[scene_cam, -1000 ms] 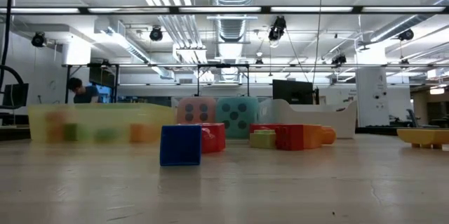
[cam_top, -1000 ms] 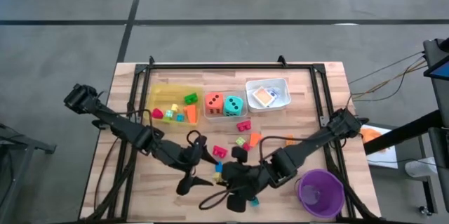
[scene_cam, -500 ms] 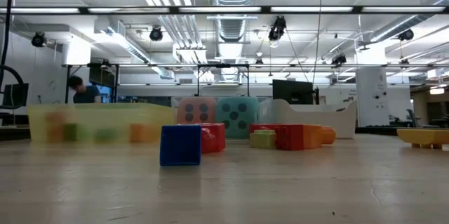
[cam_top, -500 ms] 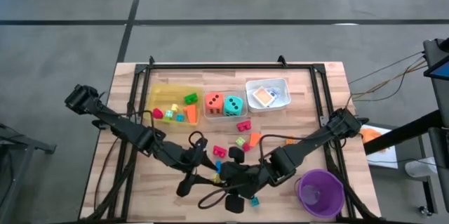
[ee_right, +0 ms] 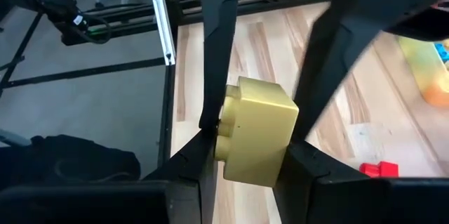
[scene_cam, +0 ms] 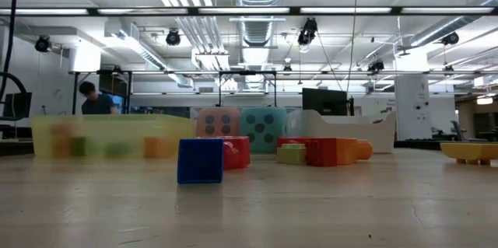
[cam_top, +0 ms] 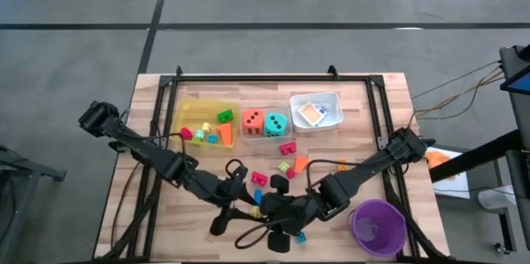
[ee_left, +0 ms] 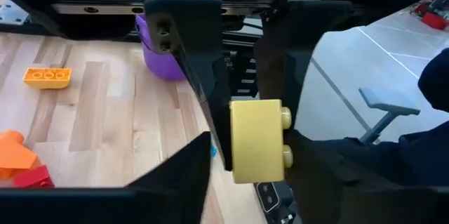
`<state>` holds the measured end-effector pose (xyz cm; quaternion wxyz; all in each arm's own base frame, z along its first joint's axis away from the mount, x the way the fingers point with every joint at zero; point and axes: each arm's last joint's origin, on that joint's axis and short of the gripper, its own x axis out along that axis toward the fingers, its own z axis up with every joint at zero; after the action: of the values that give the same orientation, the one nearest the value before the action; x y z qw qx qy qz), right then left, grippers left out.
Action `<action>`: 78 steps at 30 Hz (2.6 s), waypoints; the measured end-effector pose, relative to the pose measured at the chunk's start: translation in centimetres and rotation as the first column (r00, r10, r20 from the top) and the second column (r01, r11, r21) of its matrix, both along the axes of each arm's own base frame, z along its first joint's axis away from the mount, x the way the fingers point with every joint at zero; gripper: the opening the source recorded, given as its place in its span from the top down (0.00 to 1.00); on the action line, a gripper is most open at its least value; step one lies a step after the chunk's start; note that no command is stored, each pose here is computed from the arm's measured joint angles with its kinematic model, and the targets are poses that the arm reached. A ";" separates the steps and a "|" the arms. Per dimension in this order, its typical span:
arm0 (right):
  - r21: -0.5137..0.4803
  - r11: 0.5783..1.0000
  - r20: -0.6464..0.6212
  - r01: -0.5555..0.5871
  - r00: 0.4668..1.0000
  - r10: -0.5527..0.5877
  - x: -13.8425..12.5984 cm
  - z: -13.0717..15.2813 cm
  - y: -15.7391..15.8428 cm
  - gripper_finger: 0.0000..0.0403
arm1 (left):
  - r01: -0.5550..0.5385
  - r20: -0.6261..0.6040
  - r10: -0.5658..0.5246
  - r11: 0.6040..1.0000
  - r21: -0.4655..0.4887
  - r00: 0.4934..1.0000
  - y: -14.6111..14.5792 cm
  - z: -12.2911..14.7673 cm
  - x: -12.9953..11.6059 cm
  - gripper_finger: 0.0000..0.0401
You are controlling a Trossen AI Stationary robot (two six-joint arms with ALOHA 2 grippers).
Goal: Pick & Place Toys
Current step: Put the yellow game piece into the yellow bin
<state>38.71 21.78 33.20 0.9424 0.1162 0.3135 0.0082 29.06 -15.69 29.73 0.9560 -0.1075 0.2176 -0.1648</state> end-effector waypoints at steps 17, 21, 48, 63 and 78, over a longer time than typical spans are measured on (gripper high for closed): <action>0.020 1.000 -0.022 0.018 1.000 -0.018 0.1 -0.2 -0.4 0.73 | -0.032 -0.054 0.030 0.999 -0.038 0.998 0.1 -0.2 -0.1 0.80; -0.040 0.999 -0.006 0.021 1.000 -0.022 0.3 -0.4 -0.3 0.58 | -0.036 -0.068 0.033 0.999 -0.039 0.997 0.2 -0.3 -0.2 0.80; -0.012 0.979 -0.142 0.202 0.969 -0.202 0.2 -3.6 -0.9 0.09 | -0.331 -0.381 0.316 0.943 0.029 0.869 4.7 0.5 -4.9 0.80; -0.089 0.956 -0.309 0.281 0.904 -0.294 -1.6 -10.6 -1.7 0.09 | -0.673 -0.608 0.707 0.650 0.354 0.362 16.9 -1.7 -6.8 0.80; -0.247 0.919 -0.237 0.308 0.900 -0.365 -2.0 -11.4 -2.9 0.09 | -0.697 -0.716 0.677 0.598 0.397 0.173 25.0 -4.4 -7.4 0.80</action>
<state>36.66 18.84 21.84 0.8827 0.0720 0.4172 -0.2040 21.63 9.30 25.33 0.7044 -0.2661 0.5574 0.3497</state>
